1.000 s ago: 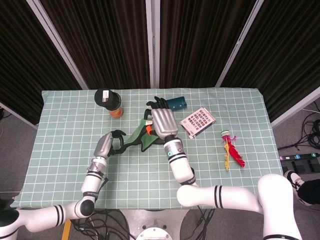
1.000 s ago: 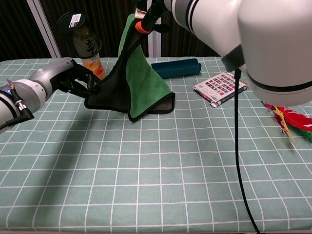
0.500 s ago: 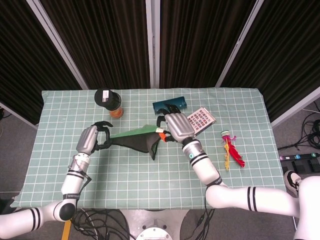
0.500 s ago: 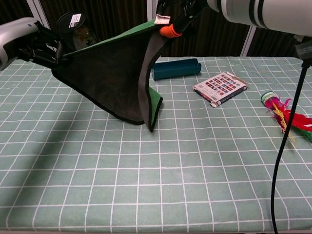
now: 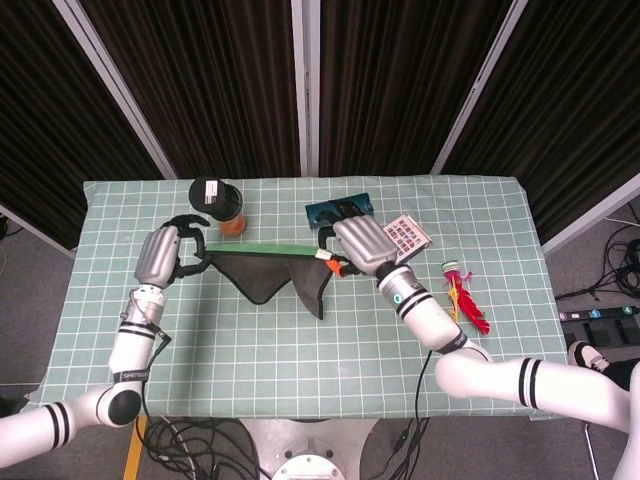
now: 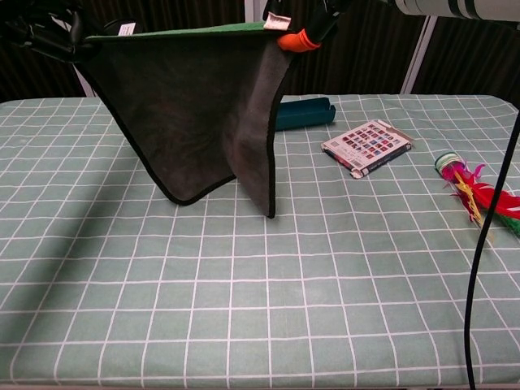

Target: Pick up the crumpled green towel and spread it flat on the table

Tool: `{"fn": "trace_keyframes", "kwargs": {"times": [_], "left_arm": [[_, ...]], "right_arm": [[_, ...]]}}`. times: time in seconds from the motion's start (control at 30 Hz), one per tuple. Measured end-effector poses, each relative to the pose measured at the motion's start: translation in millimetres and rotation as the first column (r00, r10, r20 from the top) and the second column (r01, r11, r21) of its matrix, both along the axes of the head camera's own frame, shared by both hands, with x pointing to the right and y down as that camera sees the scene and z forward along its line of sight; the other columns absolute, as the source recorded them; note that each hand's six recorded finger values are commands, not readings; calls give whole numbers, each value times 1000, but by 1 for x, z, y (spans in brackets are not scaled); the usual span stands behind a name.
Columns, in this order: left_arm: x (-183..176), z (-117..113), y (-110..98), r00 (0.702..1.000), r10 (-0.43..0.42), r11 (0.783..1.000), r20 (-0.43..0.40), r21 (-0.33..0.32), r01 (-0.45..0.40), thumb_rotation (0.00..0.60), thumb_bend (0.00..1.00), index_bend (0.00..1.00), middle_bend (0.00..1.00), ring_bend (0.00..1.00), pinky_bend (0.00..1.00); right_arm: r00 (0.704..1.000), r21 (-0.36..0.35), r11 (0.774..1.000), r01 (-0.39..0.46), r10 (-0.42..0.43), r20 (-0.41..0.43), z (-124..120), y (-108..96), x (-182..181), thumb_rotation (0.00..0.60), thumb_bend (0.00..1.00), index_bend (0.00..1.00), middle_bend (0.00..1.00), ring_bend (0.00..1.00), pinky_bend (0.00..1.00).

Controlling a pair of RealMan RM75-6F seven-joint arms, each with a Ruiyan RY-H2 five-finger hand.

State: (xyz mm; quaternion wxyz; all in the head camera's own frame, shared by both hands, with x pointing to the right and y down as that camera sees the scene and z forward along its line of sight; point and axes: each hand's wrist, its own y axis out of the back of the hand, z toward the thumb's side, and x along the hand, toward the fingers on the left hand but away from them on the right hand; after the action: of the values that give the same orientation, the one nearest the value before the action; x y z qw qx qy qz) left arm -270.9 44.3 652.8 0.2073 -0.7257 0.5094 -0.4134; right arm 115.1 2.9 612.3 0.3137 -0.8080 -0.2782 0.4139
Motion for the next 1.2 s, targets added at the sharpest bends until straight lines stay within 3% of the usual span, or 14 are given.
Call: {"fn": "trace_keyframes", "kwargs": {"times": [0.23,0.4,0.53,0.67,0.83,1.2], "left_arm": [[0,-3,-30,999,-37,996,33,84,34,600,417,796,440,278,276],[-5,-8,-54,994,-103,981,26,168,98,600,416,789,440,278,276],[-5,-10,-55,994,-111,974,23,199,104,600,415,785,440,278,276],[-6,-1,-38,996,-79,982,43,175,71,600,415,785,440,278,276],[-11,11,-1,996,-21,989,85,150,8,600,413,784,440,278,276],[-10,22,82,986,130,988,104,74,-138,600,406,781,440,278,275]], "right_arm": [[1000,105,994,-5,4,8,-3,-27,0,600,448,633,191,0,0],[999,175,984,-25,19,33,-10,-47,3,600,449,633,196,0,0],[999,198,980,-18,9,45,-12,-52,6,600,447,633,196,0,0],[999,166,986,31,-33,11,2,-41,11,600,435,633,196,0,0],[992,92,988,126,-124,-26,23,-15,13,600,409,633,201,0,0],[965,-77,963,256,-260,-42,45,47,25,600,409,633,203,0,0]]}}
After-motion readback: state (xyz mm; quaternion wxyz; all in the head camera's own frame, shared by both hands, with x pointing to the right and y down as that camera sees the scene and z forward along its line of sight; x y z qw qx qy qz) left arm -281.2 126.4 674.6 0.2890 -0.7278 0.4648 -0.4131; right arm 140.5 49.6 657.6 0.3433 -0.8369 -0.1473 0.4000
